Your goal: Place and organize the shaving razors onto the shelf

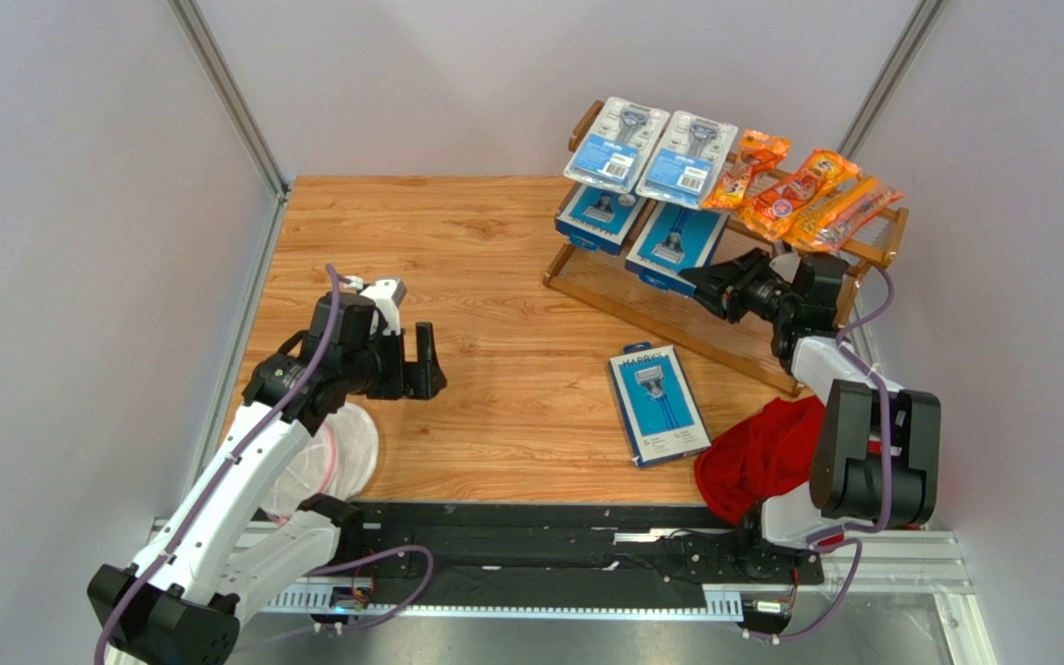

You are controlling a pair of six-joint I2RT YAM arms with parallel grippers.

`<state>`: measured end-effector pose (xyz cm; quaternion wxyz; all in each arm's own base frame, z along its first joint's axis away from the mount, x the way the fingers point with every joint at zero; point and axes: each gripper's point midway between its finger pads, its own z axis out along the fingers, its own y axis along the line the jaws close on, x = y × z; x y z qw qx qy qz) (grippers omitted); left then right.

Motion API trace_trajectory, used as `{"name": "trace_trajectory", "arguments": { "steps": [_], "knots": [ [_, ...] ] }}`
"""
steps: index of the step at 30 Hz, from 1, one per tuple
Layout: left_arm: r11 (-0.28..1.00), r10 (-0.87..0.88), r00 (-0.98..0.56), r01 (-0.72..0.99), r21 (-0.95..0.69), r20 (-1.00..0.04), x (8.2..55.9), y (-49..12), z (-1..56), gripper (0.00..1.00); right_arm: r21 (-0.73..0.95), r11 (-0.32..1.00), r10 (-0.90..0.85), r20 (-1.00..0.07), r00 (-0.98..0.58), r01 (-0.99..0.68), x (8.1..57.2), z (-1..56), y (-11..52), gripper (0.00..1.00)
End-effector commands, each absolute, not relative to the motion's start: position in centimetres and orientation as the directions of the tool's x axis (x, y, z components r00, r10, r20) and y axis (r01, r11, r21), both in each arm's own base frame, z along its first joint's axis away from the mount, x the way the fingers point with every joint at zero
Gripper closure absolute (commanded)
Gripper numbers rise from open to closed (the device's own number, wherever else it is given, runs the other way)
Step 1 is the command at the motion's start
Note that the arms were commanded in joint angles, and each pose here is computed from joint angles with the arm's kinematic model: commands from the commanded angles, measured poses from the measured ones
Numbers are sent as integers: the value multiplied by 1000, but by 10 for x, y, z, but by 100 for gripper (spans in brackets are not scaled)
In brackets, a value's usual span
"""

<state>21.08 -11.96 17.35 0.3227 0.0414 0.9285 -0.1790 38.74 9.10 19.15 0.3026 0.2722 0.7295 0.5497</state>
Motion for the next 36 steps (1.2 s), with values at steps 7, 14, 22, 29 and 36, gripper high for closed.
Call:
{"name": "trace_trajectory", "arguments": {
  "steps": [7,14,22,29,36],
  "knots": [
    [921,-30,-766,229,-316,-642,215,-125,179,5,961,274,731,-185,-657,35,406,204,97,89],
    [920,-30,-766,231,-318,-642,215,-125,179,6,960,277,750,-190,-634,40,409,207,95,76],
    [918,-30,-766,233,-320,-643,214,-126,179,6,953,301,758,-214,-616,38,408,211,93,47],
    [917,-29,-766,236,-323,-642,214,-127,179,6,949,314,757,-232,-611,30,401,210,92,37],
    [916,-29,-767,237,-324,-641,214,-127,178,6,939,342,751,-253,-610,31,388,207,93,26]
  ]
}}
